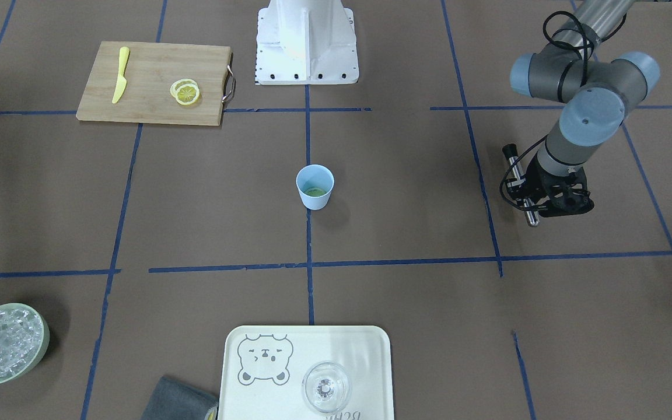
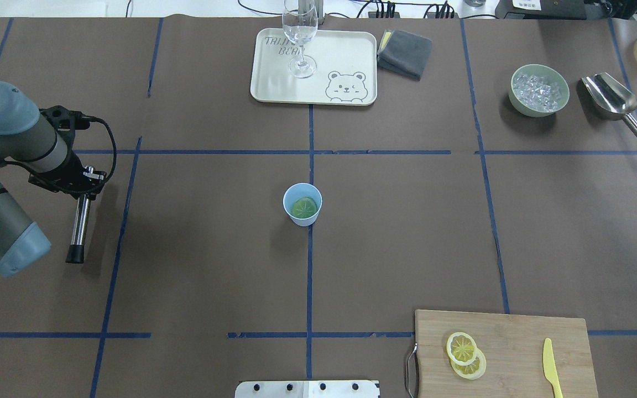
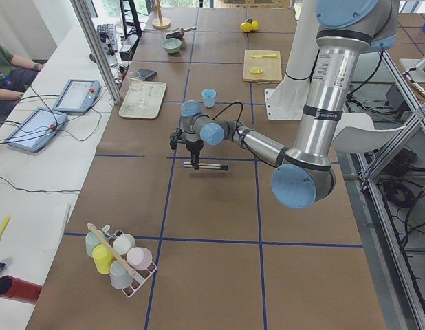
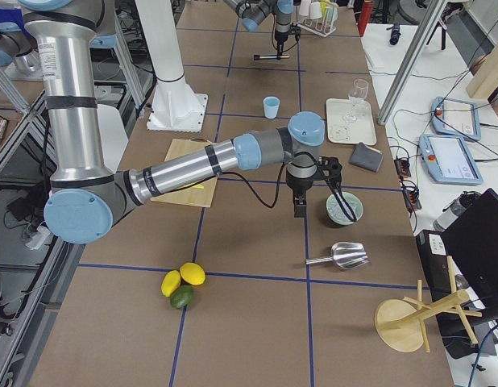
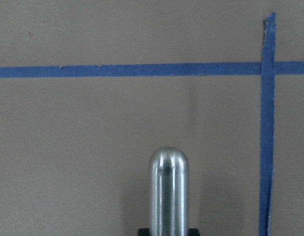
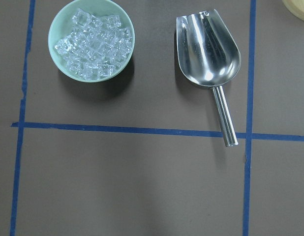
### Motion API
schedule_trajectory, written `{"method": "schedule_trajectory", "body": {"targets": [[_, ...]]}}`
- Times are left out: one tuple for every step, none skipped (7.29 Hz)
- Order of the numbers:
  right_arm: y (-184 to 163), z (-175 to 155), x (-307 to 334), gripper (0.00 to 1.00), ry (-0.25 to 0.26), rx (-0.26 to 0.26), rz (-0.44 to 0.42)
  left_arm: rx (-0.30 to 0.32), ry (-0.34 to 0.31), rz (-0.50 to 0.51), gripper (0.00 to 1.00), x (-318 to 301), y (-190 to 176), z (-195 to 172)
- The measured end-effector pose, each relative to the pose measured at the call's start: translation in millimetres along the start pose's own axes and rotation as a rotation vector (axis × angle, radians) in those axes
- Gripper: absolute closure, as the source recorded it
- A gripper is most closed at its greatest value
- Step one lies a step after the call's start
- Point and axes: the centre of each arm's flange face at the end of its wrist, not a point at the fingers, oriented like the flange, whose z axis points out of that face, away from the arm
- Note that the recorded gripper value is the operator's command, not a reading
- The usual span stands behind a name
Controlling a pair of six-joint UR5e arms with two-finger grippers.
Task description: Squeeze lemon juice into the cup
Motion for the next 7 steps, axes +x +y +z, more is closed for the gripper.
{"method": "schedule_trajectory", "body": {"targets": [[0.2, -0.8, -0.8, 0.00, -0.001, 0.001, -0.001, -0.003, -0.004, -0.002, 0.00, 0.3, -2.5, 3.5], [0.8, -2.1, -2.0, 0.00, -0.002, 0.004, -0.003, -0.004, -0.006, -0.002, 0.00, 0.1, -3.6, 4.8], [1.8, -3.7, -3.3, 0.00, -0.003, 0.006, -0.005, -0.001, -0.004, -0.001, 0.00, 0.0, -3.9, 3.0], [2.8, -4.4, -3.8, 0.00, -0.003, 0.008, -0.006, 0.012, 0.009, 0.005, 0.00, 3.2, -3.9, -6.8], [3.4, -4.7, -4.0, 0.00, -0.003, 0.008, -0.007, 0.045, 0.035, 0.010, 0.00, 5.4, -6.6, -30.5], [3.7, -4.8, -4.0, 0.00, -0.004, 0.008, -0.007, 0.092, 0.064, 0.003, 0.00, 0.0, -13.9, -62.9], [4.1, -4.7, -3.8, 0.00, -0.003, 0.008, -0.006, 0.142, 0.082, -0.006, 0.00, -13.6, -24.6, -96.1]]}}
